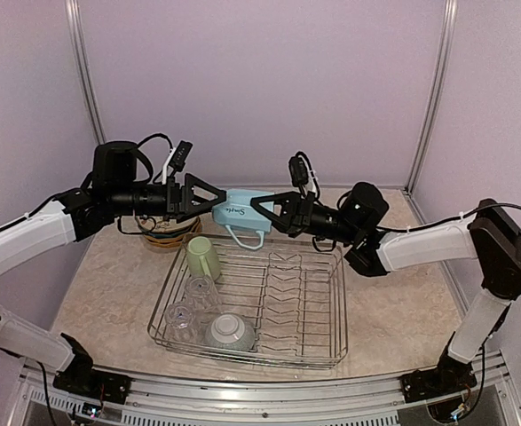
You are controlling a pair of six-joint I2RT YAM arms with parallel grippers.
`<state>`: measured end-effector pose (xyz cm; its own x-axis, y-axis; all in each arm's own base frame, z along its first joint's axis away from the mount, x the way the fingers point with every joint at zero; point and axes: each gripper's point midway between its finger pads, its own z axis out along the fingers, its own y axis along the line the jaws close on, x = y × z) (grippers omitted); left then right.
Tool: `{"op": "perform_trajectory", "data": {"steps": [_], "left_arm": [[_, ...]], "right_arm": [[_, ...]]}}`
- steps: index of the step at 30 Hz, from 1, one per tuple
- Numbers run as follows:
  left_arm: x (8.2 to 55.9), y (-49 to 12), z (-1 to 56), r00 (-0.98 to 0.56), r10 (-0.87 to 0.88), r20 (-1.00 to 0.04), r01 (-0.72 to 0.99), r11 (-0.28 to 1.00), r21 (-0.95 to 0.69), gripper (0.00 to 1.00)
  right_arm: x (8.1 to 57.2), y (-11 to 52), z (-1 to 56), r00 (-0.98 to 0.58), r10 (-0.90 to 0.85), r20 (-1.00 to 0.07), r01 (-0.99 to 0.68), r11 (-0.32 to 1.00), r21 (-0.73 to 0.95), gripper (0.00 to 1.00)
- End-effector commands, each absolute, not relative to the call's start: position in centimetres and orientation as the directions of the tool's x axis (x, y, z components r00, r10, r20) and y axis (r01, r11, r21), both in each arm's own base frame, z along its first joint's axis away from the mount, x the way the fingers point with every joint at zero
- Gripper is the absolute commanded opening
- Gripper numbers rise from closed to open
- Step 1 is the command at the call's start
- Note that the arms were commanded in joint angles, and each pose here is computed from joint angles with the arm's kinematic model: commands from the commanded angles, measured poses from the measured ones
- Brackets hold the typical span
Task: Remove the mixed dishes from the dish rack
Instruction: Pass from the left arm to the right, then place the cup at the corner of the board.
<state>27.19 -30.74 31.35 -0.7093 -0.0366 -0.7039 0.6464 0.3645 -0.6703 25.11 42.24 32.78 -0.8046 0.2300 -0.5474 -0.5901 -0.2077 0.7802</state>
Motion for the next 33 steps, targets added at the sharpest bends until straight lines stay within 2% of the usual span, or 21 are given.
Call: {"op": "perform_trajectory", "data": {"steps": [1, 4, 8, 12, 16, 21, 26, 33], "left_arm": [[27.3, -30.0, 32.8, -0.675, -0.065, -0.735, 0.662, 0.387, -0.642, 0.99], [27.6, -29.8, 32.5, -0.68, -0.064, -0.73, 0.649, 0.411, -0.641, 0.99], [27.9, -29.9, 32.1, -0.696, -0.058, -0.715, 0.63, 0.428, -0.648, 0.99], [28.2, -30.0, 31.7, -0.707, -0.053, -0.705, 0.62, 0.433, -0.654, 0.99], [28.3, -30.3, 31.2, -0.723, -0.044, -0.689, 0.608, 0.433, -0.665, 0.99], [28.4, -30.6, 31.0, -0.747, -0.044, -0.663, 0.589, 0.419, -0.691, 0.99], [28.3, -30.7, 30.8, -0.755, -0.041, -0.654, 0.582, 0.415, -0.699, 0.99], [28.4, -30.7, 30.7, -0.754, -0.04, -0.656, 0.583, 0.421, -0.695, 0.99]], "right_arm": [[26.9, 38.2, 35.4, -0.706, 0.354, -0.613, -0.681, -0.101, 0.726, 0.0], [28.3, 36.0, 34.7, -0.661, 0.364, -0.656, -0.686, 0.061, 0.725, 0.0], [30.3, 32.5, 33.7, -0.568, 0.34, -0.75, -0.647, 0.378, 0.662, 0.0], [31.9, 27.8, 31.4, -0.523, 0.227, -0.821, -0.498, 0.701, 0.511, 0.0], [32.5, 22.2, 29.8, -0.509, 0.136, -0.85, -0.299, 0.898, 0.323, 0.0], [32.5, 16.5, 29.1, -0.515, 0.078, -0.854, -0.136, 0.976, 0.171, 0.0], [32.8, 10.7, 26.9, -0.582, 0.063, -0.81, 0.006, 0.997, 0.074, 0.0], [34.2, 5.6, 20.3, -0.742, 0.115, -0.66, 0.057, 0.992, 0.109, 0.0]]}}
